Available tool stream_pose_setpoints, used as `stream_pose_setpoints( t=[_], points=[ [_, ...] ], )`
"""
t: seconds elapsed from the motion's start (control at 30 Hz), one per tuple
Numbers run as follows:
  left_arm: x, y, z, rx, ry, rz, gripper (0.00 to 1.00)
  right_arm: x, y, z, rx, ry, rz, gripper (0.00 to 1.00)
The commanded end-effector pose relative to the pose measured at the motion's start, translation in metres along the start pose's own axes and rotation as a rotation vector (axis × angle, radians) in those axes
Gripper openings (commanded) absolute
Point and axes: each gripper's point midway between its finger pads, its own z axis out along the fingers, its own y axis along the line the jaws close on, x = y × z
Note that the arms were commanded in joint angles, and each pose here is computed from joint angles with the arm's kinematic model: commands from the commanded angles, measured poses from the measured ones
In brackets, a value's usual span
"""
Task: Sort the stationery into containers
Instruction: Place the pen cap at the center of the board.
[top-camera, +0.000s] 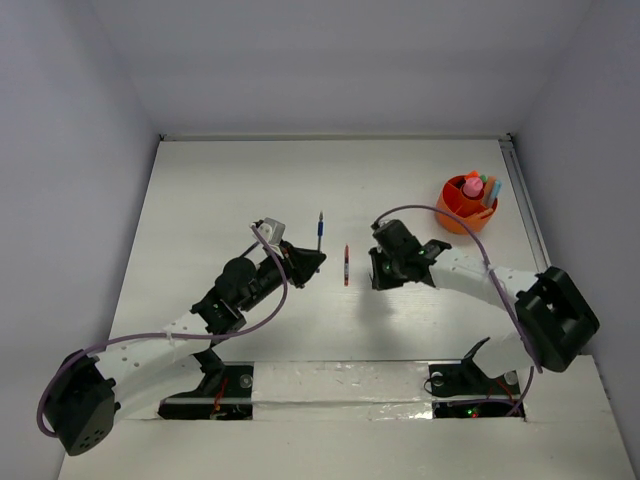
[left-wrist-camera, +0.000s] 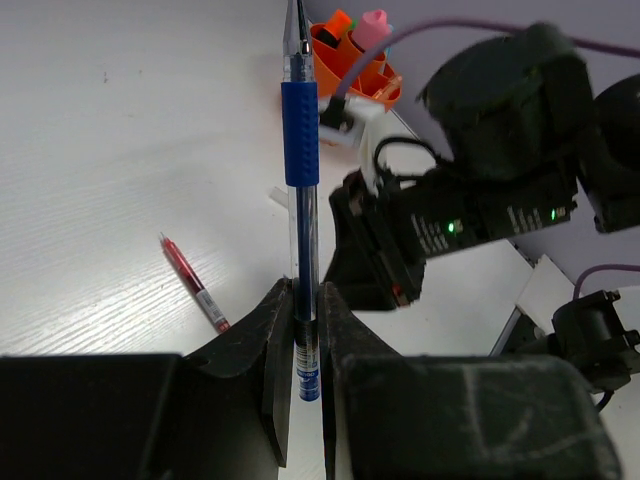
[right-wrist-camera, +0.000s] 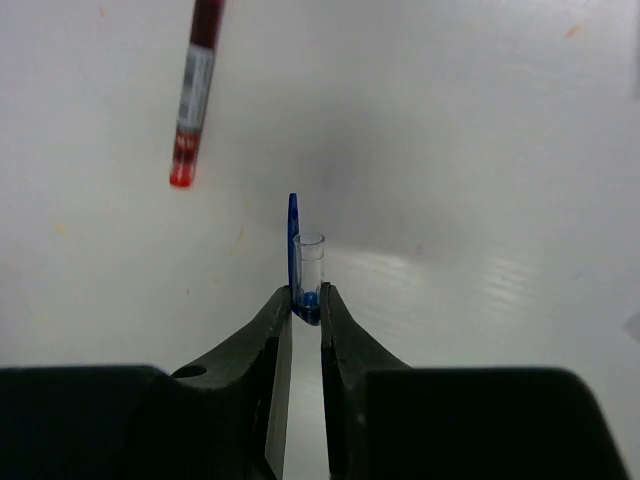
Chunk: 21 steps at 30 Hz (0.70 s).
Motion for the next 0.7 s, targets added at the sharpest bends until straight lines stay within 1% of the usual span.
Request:
stream_pose_setpoints(
  t=[0.0, 0.03, 0.07, 0.17, 0.2, 0.3, 0.33, 0.37, 0.43, 0.53, 0.67],
  points=[
    [-0.014, -0.003, -0.002, 0.006, -0.057, 0.024, 0.00, 0.037, 0.007, 0.008, -0.013, 0.105, 0.018, 0.08],
    [-0.015, -0.003, -0.001, 0.005, -0.057, 0.024, 0.00, 0.043, 0.013, 0.009, -0.038, 0.131, 0.006, 0.09],
    [-0.014, -0.002, -0.001, 0.002, -0.055, 0.025, 0.00, 0.045, 0.009, 0.012, -0.013, 0.141, 0.006, 0.09],
    [-0.014, 0.000, -0.001, -0.006, -0.056, 0.028, 0.00, 0.042, -0.001, 0.012, 0.053, 0.124, -0.015, 0.14],
    [-0.014, 0.001, -0.001, -0.011, -0.057, 0.028, 0.00, 0.041, -0.002, 0.012, 0.060, 0.119, -0.023, 0.22],
    [-0.015, 0.001, -0.001, -0.015, -0.059, 0.031, 0.00, 0.035, -0.005, 0.010, 0.078, 0.102, -0.038, 0.35],
    [-0.014, 0.002, -0.001, -0.019, -0.056, 0.031, 0.00, 0.034, -0.006, 0.009, 0.088, 0.098, -0.040, 0.43],
    [-0.014, 0.002, -0.001, -0.018, -0.057, 0.031, 0.00, 0.027, -0.005, 0.006, 0.088, 0.080, -0.041, 0.46],
    [-0.014, 0.003, -0.001, -0.022, -0.056, 0.032, 0.00, 0.021, -0.001, -0.001, 0.073, 0.061, -0.044, 0.56],
    [-0.016, 0.002, -0.002, -0.023, -0.065, 0.034, 0.00, 0.015, 0.010, -0.012, 0.020, 0.035, -0.044, 0.59],
    [-0.015, 0.004, -0.001, -0.030, -0.058, 0.037, 0.00, 0.016, 0.035, -0.027, -0.104, 0.005, -0.024, 0.59]
  ],
)
